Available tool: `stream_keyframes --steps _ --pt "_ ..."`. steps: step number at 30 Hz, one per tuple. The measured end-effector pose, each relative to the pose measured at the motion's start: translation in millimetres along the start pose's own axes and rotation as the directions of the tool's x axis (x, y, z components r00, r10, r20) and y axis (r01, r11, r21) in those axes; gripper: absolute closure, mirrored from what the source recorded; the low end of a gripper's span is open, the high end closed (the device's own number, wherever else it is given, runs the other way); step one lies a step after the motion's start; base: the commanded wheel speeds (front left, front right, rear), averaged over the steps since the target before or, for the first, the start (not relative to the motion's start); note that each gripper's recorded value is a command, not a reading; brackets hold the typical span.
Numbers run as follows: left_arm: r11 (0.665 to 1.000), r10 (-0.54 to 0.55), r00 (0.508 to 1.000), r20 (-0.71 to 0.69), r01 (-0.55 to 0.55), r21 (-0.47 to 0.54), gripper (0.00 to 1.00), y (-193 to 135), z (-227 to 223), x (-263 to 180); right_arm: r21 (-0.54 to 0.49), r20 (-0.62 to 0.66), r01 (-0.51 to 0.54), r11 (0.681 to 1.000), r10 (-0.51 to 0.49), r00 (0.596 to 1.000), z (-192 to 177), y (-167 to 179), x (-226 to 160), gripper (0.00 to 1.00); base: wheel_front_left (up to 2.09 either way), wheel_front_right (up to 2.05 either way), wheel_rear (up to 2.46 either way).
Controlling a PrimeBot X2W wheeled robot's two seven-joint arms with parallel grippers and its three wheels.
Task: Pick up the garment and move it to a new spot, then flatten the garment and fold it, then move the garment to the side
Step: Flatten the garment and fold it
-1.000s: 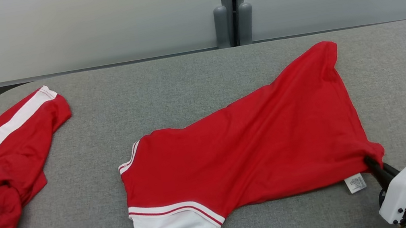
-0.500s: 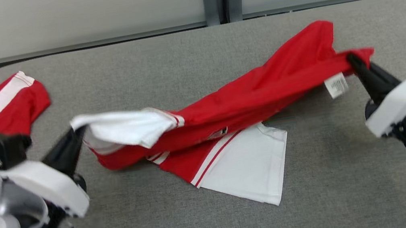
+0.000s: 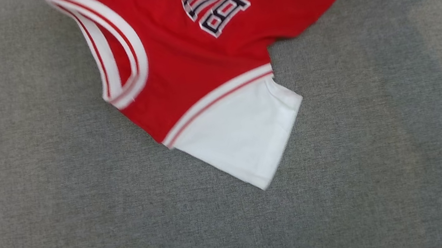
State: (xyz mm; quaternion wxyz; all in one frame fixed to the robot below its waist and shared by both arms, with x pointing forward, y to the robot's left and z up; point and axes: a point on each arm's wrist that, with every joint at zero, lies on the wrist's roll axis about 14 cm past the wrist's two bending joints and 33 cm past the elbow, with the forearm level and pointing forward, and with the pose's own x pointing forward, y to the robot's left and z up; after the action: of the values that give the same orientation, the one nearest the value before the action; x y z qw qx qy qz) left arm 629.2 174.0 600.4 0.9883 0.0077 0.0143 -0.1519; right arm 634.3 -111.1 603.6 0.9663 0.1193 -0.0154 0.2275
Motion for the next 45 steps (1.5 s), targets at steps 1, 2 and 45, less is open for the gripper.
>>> stream_keyframes --steps 1,2,45 --pt "1.000 0.004 1.000 0.020 -0.004 0.018 1.00 3.2 6.4 9.7 -0.015 0.022 -0.008 1.000 0.009 1.000 7.3 -1.0 9.7 1.00 0.00 0.00 0.00" --pt "0.999 0.013 0.999 0.032 -0.014 0.033 1.00 8.2 10.7 18.7 -0.020 0.038 -0.016 1.000 0.017 0.999 12.9 -2.0 18.8 1.00 0.00 0.00 0.00" --pt "0.967 -0.221 0.632 -0.743 0.043 -0.251 1.00 -54.7 -130.2 -190.2 -0.006 -0.671 -0.129 0.992 0.092 0.735 -98.1 50.6 -173.9 1.00 0.00 0.00 0.00"
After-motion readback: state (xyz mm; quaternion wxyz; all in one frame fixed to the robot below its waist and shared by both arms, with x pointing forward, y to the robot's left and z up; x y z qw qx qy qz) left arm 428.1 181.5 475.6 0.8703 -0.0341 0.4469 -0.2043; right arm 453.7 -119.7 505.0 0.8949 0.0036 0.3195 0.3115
